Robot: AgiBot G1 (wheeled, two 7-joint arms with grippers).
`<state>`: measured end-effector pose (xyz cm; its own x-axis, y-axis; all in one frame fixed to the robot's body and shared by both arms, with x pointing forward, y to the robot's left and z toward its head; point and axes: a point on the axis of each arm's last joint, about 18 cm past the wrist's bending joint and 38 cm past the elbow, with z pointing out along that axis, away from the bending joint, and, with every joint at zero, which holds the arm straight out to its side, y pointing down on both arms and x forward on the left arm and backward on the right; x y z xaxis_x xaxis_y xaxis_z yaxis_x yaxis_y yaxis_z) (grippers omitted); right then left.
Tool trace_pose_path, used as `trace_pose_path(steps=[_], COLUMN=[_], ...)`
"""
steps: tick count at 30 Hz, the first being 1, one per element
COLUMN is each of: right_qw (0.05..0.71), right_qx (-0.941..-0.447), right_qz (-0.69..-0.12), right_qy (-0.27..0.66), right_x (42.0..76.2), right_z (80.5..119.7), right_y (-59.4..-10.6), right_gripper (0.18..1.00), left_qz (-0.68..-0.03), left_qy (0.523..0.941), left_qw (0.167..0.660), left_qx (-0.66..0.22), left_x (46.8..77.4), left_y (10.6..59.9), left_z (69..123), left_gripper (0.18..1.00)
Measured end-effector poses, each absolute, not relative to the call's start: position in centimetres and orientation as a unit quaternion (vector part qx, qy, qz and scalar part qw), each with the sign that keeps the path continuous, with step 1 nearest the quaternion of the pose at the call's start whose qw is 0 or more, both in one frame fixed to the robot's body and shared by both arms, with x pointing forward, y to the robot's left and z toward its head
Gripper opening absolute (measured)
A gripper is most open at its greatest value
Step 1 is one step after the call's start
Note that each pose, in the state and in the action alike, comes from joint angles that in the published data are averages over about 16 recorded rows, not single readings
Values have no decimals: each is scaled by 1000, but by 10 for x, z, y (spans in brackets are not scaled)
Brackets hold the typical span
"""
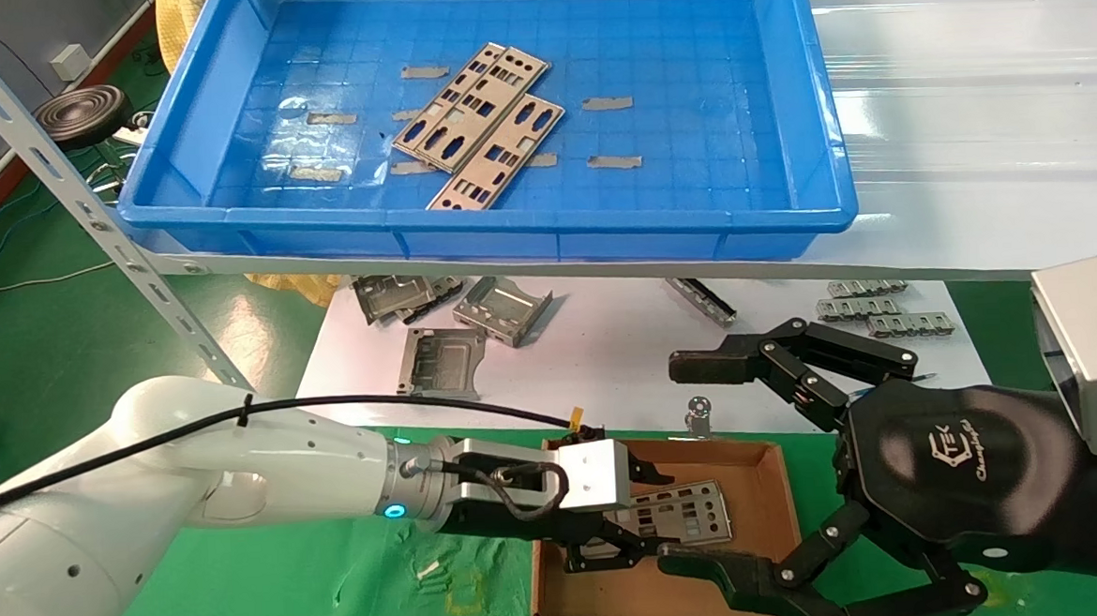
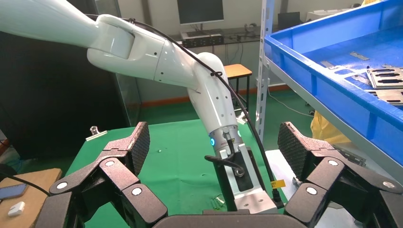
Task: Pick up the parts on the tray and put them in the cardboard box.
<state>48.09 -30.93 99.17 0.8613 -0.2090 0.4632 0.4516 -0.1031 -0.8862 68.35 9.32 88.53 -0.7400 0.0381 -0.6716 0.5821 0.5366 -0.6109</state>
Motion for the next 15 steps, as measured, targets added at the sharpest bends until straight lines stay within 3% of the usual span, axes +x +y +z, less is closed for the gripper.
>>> trace_pose_path(steps=[7,15], right_qw=[664,664], right_qx=[-700,-700], right_qz=[-249,-249], right_qy=[-87,-87], right_x=[481,481], right_z=[992,992], right_y=[-309,-309], right_gripper=[1001,1001], left_qz=[-471,-533], left_qy=[816,801], left_qw=[288,233], left_qx=[171,141], left_x=[679,663], left_y=[97,115], left_z=[895,913], left_gripper=[597,755])
